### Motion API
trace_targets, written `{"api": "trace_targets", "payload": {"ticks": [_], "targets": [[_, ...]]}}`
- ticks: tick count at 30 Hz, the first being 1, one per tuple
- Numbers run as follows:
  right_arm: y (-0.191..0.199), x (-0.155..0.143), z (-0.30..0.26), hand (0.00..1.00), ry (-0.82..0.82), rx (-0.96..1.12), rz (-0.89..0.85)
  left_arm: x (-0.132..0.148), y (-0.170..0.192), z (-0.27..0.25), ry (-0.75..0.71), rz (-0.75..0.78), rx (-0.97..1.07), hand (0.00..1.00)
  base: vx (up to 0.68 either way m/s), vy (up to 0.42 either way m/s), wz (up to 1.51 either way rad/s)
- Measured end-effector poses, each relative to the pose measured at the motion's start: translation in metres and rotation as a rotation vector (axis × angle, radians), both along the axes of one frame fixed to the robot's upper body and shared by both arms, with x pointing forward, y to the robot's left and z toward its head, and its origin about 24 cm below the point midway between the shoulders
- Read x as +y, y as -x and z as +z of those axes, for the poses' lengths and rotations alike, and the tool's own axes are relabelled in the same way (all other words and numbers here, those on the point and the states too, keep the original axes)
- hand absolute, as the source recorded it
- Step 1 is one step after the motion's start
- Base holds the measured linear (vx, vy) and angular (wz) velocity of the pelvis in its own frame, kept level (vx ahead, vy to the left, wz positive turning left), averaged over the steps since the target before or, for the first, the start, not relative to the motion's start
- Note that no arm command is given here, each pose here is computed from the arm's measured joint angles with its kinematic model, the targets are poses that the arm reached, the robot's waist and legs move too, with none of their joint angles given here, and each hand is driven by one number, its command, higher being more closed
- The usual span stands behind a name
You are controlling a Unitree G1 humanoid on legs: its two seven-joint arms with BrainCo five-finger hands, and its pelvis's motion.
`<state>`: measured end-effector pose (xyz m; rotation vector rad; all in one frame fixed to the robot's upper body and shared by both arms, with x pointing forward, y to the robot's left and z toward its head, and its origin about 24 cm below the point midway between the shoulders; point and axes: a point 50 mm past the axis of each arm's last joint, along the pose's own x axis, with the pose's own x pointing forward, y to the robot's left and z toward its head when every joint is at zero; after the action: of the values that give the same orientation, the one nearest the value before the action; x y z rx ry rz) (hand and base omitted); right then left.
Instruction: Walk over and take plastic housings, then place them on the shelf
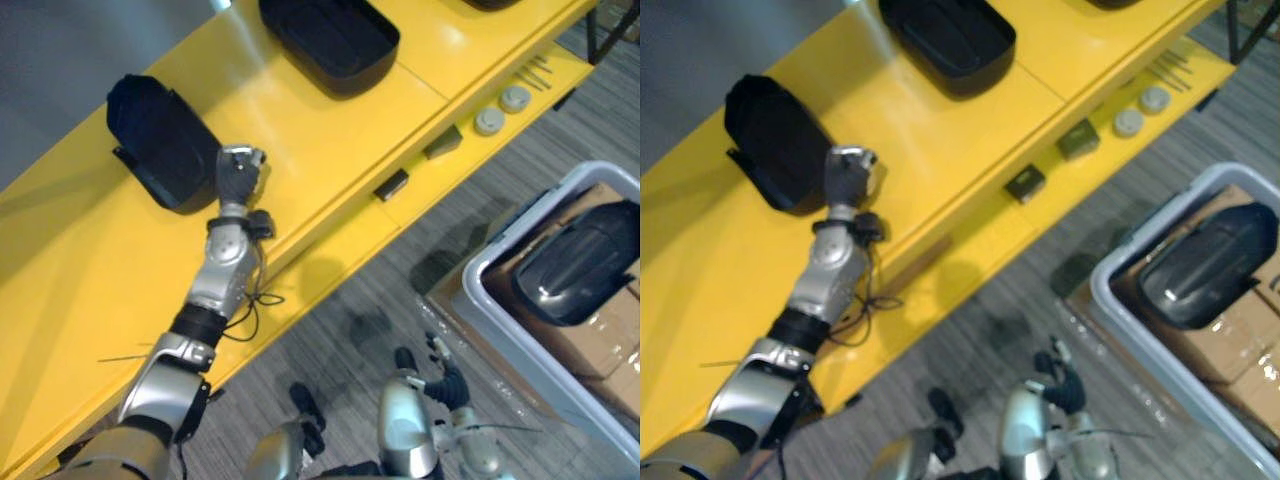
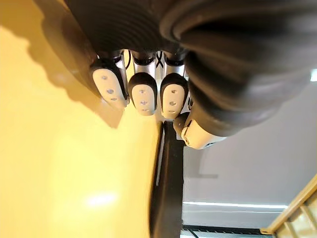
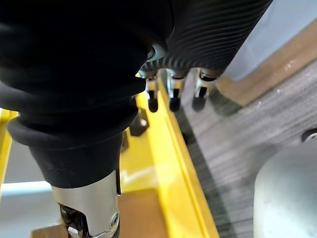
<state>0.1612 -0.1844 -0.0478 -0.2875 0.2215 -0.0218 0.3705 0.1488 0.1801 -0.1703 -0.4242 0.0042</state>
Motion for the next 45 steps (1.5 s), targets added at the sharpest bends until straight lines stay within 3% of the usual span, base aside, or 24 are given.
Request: {"api": "trace_targets", "payload": {"ticks": [3,7,13,16,17,18,21,26,34,39,45], "targets": [[0.000,0.000,0.000,0.00,0.000,-0.002,-0.012,-0.015,0.020,0.009,0.041,-0.136,-0.105,1.00,0.02,-0.014,0.17],[0.001,0.000,-0.001,0.00,0.001,-0.008,-0.047,-0.054,0.080,-0.009,0.093,-0.423,-0.164,1.00,0.03,-0.009,0.21],[0.014,-0.008,-0.022,0.00,0.018,0.083,-0.149,-0.087,0.145,-0.063,0.342,-0.726,0.006,1.00,0.03,-0.013,0.39],[0.022,-0.005,-0.034,0.00,-0.011,0.136,-0.217,-0.095,0.172,-0.070,0.390,-0.839,0.007,1.00,0.02,0.000,0.22],[0.022,-0.004,-0.036,0.00,-0.016,0.143,-0.226,-0.095,0.176,-0.070,0.397,-0.848,0.001,0.00,0.00,0.008,0.12],[0.023,-0.004,-0.038,0.00,-0.017,0.149,-0.243,-0.094,0.180,-0.070,0.396,-0.844,-0.011,0.00,-0.01,0.006,0.18],[0.027,-0.003,-0.043,0.00,-0.031,0.175,-0.290,-0.081,0.184,-0.078,0.351,-0.738,0.008,0.00,-0.02,0.011,0.08],[0.047,-0.018,-0.057,0.00,-0.041,0.259,-0.418,-0.019,0.176,-0.128,0.374,-0.291,0.220,0.00,0.03,-0.006,0.17],[0.060,-0.026,-0.074,0.00,-0.197,0.335,-0.694,0.054,0.215,-0.218,0.180,0.440,0.610,0.00,0.00,-0.026,0.17],[0.067,-0.029,-0.083,0.00,-0.212,0.393,-0.754,0.083,0.248,-0.260,0.088,0.724,0.835,0.00,-0.04,-0.005,-0.01],[0.089,-0.042,-0.093,0.00,-0.232,0.475,-0.858,0.101,0.288,-0.293,0.126,0.955,1.065,0.00,-0.04,-0.014,0.11]]}}
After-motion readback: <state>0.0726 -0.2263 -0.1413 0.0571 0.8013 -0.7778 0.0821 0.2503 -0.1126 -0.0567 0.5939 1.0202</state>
